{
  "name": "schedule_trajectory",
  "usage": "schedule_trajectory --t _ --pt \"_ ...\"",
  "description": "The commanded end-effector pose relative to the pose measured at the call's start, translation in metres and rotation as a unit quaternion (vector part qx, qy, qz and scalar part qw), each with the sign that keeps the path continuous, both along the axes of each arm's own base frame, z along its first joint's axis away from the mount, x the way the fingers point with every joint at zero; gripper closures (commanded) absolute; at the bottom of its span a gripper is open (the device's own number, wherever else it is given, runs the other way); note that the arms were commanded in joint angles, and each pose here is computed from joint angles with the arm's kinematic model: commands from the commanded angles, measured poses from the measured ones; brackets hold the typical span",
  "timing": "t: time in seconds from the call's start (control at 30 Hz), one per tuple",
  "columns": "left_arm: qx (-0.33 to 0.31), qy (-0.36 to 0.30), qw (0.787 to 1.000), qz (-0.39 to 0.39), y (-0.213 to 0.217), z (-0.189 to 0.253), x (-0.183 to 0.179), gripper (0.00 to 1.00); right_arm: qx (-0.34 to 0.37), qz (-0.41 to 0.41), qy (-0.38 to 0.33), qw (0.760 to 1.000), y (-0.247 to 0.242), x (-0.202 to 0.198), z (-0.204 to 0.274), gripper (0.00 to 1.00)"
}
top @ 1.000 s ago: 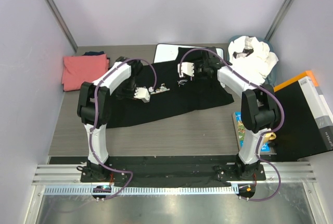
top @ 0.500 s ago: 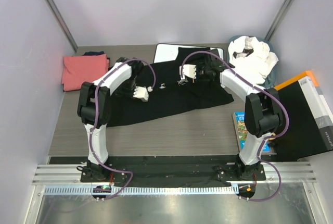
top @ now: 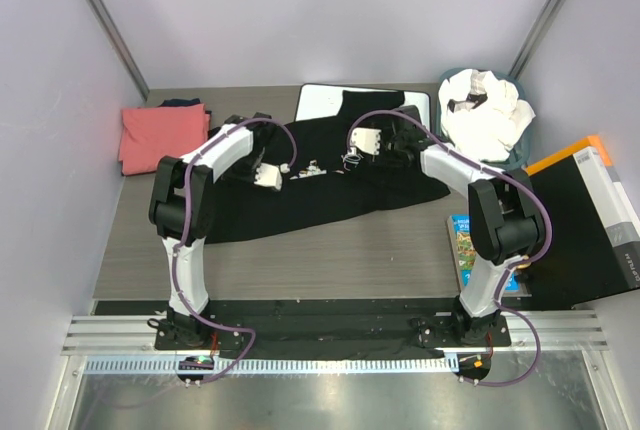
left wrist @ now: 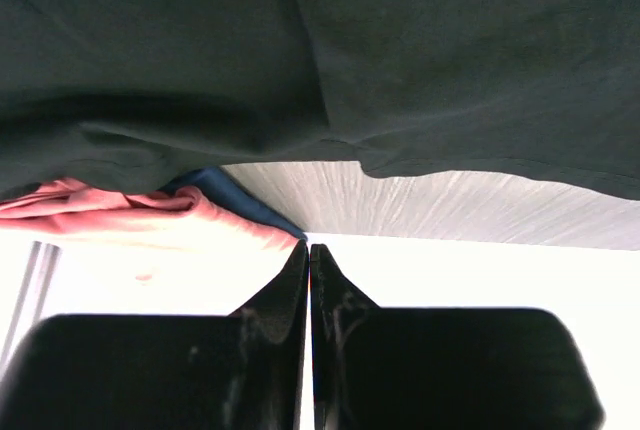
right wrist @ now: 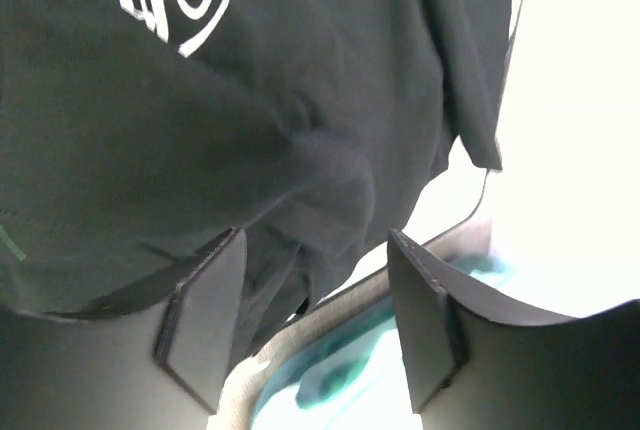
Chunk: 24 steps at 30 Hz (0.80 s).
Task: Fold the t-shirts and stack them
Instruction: Fold the flattened tshirt in 1/3 of the way
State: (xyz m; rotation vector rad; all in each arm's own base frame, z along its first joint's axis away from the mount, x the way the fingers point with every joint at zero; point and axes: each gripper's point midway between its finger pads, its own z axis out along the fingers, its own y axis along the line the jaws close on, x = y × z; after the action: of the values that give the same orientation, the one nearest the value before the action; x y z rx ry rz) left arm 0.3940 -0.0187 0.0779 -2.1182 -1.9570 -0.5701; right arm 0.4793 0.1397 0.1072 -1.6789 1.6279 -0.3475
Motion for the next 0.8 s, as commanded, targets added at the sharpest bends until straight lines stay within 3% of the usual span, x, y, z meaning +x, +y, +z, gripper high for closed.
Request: schedule_trajectory --t 0.0,0.07,0.17,0.3,0.4,0.5,0.77 --pt "-0.026 -0.015 0.999 0.011 -0.005 0.029 -0.006 0.97 0.009 -0.055 -0.043 0.998 -0.023 -0.003 0.038 0.34" --pt "-0.040 0.005 0.999 0.008 -0.006 0.026 -0.021 0.91 0.011 -0.064 -0.030 0.997 -0.032 -0.013 0.044 0.34" --pt "-0.058 0.039 0.997 -0.017 -0.005 0.016 -0.049 0.88 0.000 -0.056 0.050 0.997 -0.046 -0.044 0.028 0.35" --pt "-0.064 0.078 0.994 -0.033 0.000 0.002 -0.079 0.87 -0.029 -0.060 0.126 0.990 -0.072 -0.089 -0.003 0.37" --pt "-0.075 0.109 0.991 -0.022 0.000 -0.002 -0.097 0.90 -0.037 -0.069 0.162 0.984 -0.087 -0.109 -0.020 0.46" --pt "-0.091 0.115 0.989 -0.024 -0.005 -0.008 -0.101 0.97 -0.043 -0.080 0.185 0.979 -0.097 -0.120 -0.035 0.56" --pt "-0.075 0.154 0.985 -0.022 -0.002 -0.039 -0.105 1.00 -0.029 -0.089 0.206 0.974 -0.097 -0.109 -0.057 0.58"
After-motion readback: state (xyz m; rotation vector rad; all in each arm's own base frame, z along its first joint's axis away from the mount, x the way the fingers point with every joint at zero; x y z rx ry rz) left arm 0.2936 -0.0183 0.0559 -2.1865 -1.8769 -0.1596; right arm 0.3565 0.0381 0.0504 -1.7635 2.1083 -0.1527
